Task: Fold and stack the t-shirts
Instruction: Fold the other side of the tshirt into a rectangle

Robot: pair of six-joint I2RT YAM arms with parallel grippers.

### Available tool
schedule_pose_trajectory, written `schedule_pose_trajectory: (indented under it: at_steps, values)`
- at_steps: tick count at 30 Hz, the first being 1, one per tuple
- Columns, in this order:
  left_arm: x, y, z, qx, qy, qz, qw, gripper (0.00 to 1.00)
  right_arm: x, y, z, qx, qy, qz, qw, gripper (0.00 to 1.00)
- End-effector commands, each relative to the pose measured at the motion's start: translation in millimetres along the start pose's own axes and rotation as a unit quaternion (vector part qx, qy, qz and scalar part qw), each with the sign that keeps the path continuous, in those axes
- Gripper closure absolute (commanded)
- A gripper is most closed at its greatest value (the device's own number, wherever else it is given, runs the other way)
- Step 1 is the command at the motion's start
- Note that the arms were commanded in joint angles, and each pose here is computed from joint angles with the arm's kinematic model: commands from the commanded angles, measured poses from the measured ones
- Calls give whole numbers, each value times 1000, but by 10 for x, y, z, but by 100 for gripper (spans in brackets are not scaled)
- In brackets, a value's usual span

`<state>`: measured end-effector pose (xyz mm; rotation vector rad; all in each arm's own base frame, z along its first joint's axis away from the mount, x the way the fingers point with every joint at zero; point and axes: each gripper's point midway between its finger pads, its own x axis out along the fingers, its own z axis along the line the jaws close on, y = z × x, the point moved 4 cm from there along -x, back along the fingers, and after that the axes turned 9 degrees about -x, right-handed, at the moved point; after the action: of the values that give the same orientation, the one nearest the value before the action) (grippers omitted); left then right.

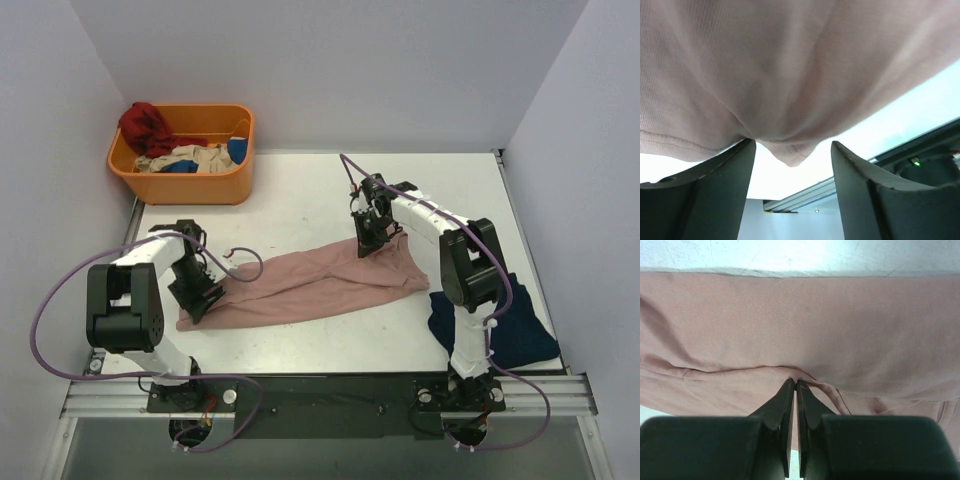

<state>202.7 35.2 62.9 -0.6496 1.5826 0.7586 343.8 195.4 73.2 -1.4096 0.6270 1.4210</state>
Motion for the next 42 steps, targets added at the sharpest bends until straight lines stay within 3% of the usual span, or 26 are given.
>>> schedule_pose_trajectory:
  at_steps: [1, 5, 11, 19, 21, 27, 30, 36, 42]
  values:
    - [-289, -74, -229, 16, 82, -30, 996, 26, -132, 11, 23, -5, 5, 0, 1000, 100]
    - [-483, -299, -147, -14, 56, -97, 994, 32, -89, 15, 6, -3, 6, 5, 1000, 100]
    - [-107, -116, -64, 13, -8, -20, 1000, 41, -65, 19, 12, -6, 3, 7, 1000, 100]
    - [-39, -184, 54, 2, -45, -21, 999, 75, -89, 9, 14, -4, 3, 3, 1000, 100]
    - [-84, -183, 37, 5, -37, -20, 999, 75, -101, 9, 17, -6, 2, 2, 1000, 100]
    - [-267, -323, -91, 0, 17, -58, 998, 47, -94, 20, 7, -4, 1, 3, 1000, 100]
    - [-326, -432, -92, -11, 25, -82, 996, 47, -93, 32, 1, -3, 1, 5, 1000, 100]
    - [-64, -212, -76, 6, 6, -21, 1000, 54, -116, 75, -35, 1, 3, 6, 1000, 100]
    - [25, -178, -59, 6, -6, -16, 1000, 59, -93, 102, -49, 7, 4, 10, 1000, 100]
